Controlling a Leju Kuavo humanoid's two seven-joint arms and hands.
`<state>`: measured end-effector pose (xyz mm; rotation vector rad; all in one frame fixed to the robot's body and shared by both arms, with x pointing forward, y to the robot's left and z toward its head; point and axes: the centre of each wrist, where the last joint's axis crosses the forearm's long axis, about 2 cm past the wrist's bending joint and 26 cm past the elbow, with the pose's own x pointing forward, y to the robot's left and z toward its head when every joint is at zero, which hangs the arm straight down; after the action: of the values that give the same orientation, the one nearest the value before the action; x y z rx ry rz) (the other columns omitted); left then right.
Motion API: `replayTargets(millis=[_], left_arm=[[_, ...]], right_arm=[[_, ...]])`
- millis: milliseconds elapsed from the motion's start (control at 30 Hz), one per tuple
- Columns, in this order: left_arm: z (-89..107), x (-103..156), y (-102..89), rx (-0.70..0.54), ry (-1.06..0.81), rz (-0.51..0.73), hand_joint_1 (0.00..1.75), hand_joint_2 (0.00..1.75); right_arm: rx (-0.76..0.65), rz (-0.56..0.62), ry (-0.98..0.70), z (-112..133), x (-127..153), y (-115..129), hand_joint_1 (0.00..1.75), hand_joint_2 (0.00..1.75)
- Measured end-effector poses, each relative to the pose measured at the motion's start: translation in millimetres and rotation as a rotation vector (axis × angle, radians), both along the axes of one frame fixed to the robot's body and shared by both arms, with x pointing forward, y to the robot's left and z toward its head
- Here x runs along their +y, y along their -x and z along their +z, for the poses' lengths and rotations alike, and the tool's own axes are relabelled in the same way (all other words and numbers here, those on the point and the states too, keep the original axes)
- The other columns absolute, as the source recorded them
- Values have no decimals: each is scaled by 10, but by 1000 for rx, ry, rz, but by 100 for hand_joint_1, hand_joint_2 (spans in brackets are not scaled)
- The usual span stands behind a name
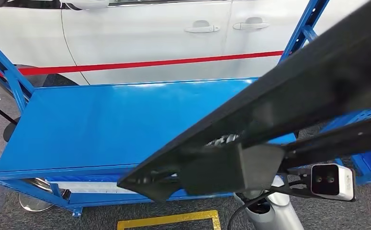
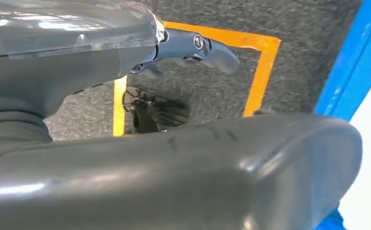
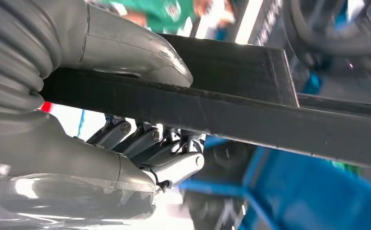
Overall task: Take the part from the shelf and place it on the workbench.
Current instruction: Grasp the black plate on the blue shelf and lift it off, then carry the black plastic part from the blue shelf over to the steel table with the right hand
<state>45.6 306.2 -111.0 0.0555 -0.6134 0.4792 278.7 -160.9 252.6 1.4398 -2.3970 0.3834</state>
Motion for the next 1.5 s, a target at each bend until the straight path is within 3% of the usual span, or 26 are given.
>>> replayTargets(millis=[433, 667, 1033, 1300, 1500], left_arm=[[1, 42, 1, 54, -15, -18, 0, 0], [5, 76, -23, 46, -27, -18, 0, 0], [1, 5, -6, 41, -10, -18, 0, 0], [-8, -41, 58, 70, -18, -17, 0, 0], [-10, -43, 75, 82, -21, -21, 0, 0]], right_arm=[[55, -107, 107, -390, -65, 234, 168, 175], [14, -198, 176, -402, -87, 264, 168, 175], [-44, -195, 199, -309, -46, 251, 168, 175], [-68, -170, 217, -299, -214, 288, 168, 175], [-48, -288, 238, -395, -317, 435, 168, 175]])
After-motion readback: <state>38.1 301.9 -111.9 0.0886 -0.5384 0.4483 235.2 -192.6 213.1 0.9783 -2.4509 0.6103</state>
